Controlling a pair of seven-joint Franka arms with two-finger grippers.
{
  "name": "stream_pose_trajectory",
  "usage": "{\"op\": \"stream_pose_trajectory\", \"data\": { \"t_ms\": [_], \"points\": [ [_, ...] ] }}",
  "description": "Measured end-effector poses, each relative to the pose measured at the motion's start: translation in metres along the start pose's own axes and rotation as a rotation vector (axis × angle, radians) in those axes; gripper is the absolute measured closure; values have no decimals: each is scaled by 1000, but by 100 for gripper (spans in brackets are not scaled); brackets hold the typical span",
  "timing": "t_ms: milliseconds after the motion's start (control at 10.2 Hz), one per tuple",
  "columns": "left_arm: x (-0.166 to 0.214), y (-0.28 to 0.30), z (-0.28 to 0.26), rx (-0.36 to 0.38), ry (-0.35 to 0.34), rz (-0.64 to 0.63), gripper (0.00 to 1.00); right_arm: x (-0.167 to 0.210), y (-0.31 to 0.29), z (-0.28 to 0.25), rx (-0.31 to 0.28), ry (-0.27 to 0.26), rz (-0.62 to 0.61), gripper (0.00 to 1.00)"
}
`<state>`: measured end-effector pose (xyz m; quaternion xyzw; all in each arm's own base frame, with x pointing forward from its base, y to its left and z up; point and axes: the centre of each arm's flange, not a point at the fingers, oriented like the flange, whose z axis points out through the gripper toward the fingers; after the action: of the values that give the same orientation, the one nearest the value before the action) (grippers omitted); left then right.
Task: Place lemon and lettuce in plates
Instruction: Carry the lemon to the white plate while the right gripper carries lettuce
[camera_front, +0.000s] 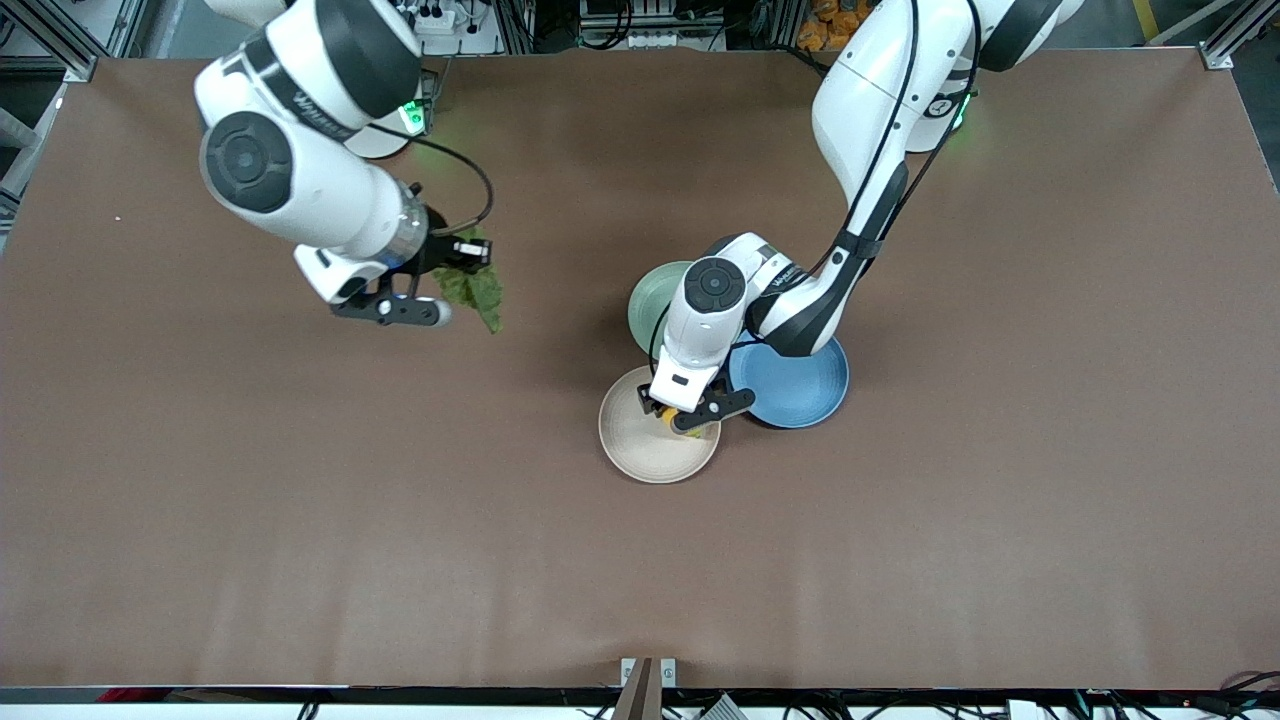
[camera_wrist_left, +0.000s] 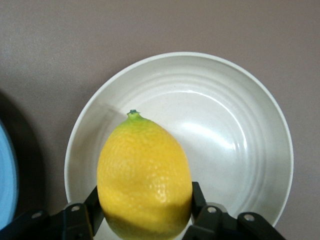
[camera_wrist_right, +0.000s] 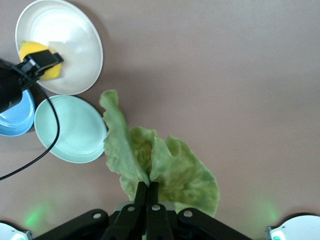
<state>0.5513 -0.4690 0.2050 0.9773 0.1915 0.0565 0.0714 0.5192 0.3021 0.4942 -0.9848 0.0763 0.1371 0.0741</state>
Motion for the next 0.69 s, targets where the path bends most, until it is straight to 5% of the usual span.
{"op": "stream_pose_trajectory", "data": {
  "t_ms": [197,689],
  "points": [
    [10,4,-10,-17,18,-7,1,-22,-35,15,30,31,22,98],
    [105,-46,-44,2,63,-81,0,-51,-87,115,147,106,107,98]
  ]
}}
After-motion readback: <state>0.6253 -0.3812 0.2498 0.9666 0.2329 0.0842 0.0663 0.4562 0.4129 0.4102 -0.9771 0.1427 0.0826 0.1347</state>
